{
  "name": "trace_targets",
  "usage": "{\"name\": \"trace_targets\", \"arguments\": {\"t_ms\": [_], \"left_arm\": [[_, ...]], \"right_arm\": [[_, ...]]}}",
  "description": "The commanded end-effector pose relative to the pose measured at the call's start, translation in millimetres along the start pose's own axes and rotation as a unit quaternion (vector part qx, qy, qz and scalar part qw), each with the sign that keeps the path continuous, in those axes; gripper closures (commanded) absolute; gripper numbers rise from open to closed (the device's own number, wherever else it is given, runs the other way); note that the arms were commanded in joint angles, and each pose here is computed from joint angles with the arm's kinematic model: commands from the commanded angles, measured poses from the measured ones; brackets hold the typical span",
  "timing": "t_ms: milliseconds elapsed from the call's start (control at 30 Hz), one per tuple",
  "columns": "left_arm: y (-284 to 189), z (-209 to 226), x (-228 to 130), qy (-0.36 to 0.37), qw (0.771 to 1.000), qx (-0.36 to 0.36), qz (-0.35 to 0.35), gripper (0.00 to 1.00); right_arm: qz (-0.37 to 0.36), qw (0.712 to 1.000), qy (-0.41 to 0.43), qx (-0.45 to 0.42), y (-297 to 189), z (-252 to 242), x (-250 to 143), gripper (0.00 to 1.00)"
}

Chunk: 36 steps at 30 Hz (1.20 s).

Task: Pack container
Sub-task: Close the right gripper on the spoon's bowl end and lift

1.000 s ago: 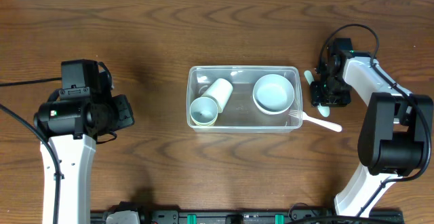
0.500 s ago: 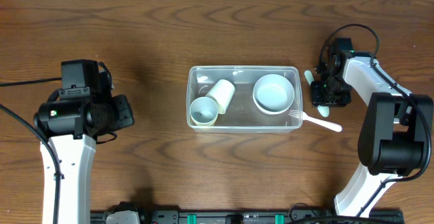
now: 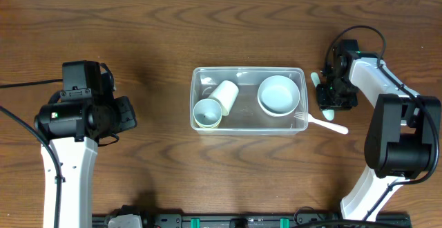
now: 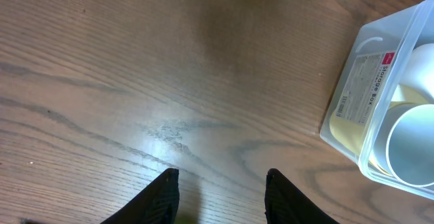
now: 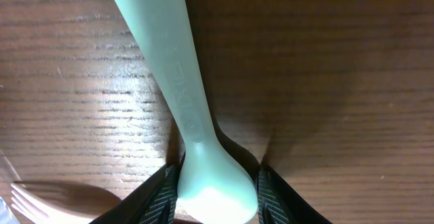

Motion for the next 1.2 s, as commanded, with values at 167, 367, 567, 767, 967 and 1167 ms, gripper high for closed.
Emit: {"name": "trace_targets", "arguments": {"t_ms": [167, 367, 567, 767, 967, 1167], "left_arm": [[0, 0, 1, 0.008, 1.0, -0.004, 0.003, 0.58], [0, 0, 1, 0.008, 1.0, -0.004, 0.003, 0.58], [0, 0, 1, 0.008, 1.0, -0.004, 0.003, 0.58], [0, 0, 1, 0.008, 1.0, -0.004, 0.003, 0.58], [0, 0, 1, 0.008, 1.0, -0.004, 0.003, 0.58], [0, 0, 1, 0.008, 1.0, -0.004, 0.003, 0.58]], "right_arm": [[0.091, 0.996, -0.001, -0.01, 42, 1, -26, 0.55], [0.097, 0.995, 0.0, -0.01, 42, 1, -29, 0.55], [0.103, 0.995, 0.0, -0.009, 42, 1, -30, 0.64], [0.103, 0.995, 0.002, -0.009, 42, 1, -30, 0.72], [0.097, 0.995, 0.012, -0.011, 42, 1, -28, 0.8], [0.075, 0.997, 0.027, -0.009, 36, 1, -19, 0.83]]}}
Point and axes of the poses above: each gripper's point midway between its finger pads, its own y axis out along the fingers, its own z axis along the line the jaws close on, x = y × z, the point moved 7 cm from there along -y, back along the fingers, and after that the axes turned 5 degrees about -y, right-handed, at the moved point
